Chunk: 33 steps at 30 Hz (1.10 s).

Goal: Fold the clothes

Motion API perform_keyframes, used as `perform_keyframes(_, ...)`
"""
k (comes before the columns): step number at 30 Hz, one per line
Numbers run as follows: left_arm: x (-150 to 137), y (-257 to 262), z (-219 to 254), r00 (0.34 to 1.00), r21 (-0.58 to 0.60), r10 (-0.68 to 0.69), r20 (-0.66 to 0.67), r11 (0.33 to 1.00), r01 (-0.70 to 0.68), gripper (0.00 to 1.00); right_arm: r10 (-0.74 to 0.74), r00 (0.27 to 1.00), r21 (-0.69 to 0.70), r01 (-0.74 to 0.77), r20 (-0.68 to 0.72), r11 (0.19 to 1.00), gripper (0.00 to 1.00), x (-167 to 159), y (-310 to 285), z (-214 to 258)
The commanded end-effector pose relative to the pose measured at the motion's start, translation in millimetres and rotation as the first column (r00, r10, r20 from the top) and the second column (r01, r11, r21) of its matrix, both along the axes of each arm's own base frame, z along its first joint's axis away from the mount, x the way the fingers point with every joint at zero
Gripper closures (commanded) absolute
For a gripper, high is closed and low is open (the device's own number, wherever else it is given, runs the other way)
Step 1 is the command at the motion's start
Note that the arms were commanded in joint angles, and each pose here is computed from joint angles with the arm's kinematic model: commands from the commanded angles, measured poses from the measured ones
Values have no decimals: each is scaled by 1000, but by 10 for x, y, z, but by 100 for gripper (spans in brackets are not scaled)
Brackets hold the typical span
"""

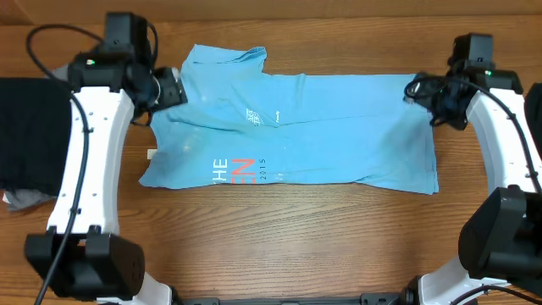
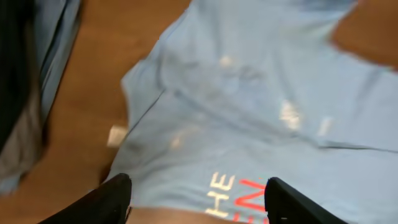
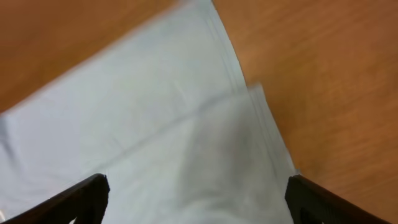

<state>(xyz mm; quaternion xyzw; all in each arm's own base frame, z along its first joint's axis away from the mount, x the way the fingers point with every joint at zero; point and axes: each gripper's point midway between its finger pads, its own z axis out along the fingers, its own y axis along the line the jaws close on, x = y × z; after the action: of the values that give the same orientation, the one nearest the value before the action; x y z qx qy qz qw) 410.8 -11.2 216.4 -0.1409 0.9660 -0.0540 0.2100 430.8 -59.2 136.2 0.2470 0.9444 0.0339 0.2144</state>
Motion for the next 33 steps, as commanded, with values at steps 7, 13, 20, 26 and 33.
perform_keyframes(7,267,-192,-138,987,-69,-153,42,985,155,1,14,996,-18,-13,83,1000,0,170,-34,155)
perform_keyframes(13,488,-203,-347,997,-120,-63,38,990,67,0,14,996,-18,-13,83,1000,0,170,-34,155)
perform_keyframes(20,931,-268,-335,981,-136,-70,182,986,96,0,14,996,-18,-13,83,1000,0,170,-34,155)
perform_keyframes(26,1320,-333,-607,964,-158,-84,251,979,127,6,14,996,-18,-13,83,1000,0,170,-34,155)
perform_keyframes(33,1772,-378,-1230,955,-203,-45,294,973,109,9,14,996,-18,-13,83,1000,0,170,-34,155)
